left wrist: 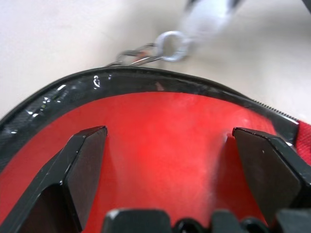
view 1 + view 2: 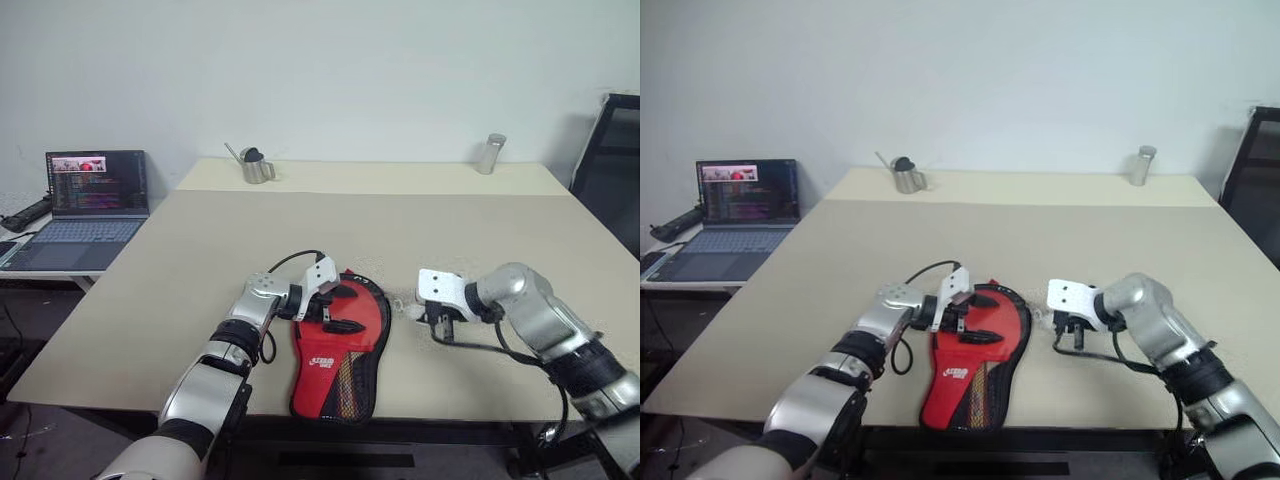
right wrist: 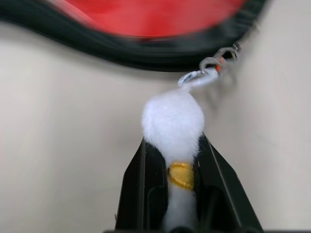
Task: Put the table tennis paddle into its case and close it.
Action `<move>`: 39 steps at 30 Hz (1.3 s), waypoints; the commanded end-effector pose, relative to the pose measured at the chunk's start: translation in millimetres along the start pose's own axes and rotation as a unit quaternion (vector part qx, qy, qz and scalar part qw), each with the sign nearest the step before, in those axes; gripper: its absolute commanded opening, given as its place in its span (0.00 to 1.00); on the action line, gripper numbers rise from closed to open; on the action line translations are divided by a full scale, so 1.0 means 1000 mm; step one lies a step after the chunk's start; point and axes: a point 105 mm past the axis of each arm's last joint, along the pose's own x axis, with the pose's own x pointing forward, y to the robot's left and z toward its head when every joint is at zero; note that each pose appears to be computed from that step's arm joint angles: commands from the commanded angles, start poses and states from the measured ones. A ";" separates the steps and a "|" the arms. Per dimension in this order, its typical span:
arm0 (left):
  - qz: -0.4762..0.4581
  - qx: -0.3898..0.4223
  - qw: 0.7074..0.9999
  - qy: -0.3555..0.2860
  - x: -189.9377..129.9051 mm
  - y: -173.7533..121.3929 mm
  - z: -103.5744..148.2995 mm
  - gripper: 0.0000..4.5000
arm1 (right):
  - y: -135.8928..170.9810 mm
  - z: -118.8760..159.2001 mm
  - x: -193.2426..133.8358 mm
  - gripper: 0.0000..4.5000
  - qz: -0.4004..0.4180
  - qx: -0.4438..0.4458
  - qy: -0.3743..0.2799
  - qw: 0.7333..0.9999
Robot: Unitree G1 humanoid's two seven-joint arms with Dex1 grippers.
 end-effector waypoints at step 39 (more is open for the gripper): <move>-0.081 -0.033 0.996 0.012 0.075 -0.038 0.005 1.00 | 0.213 0.031 -0.046 0.04 0.212 0.159 -0.065 0.962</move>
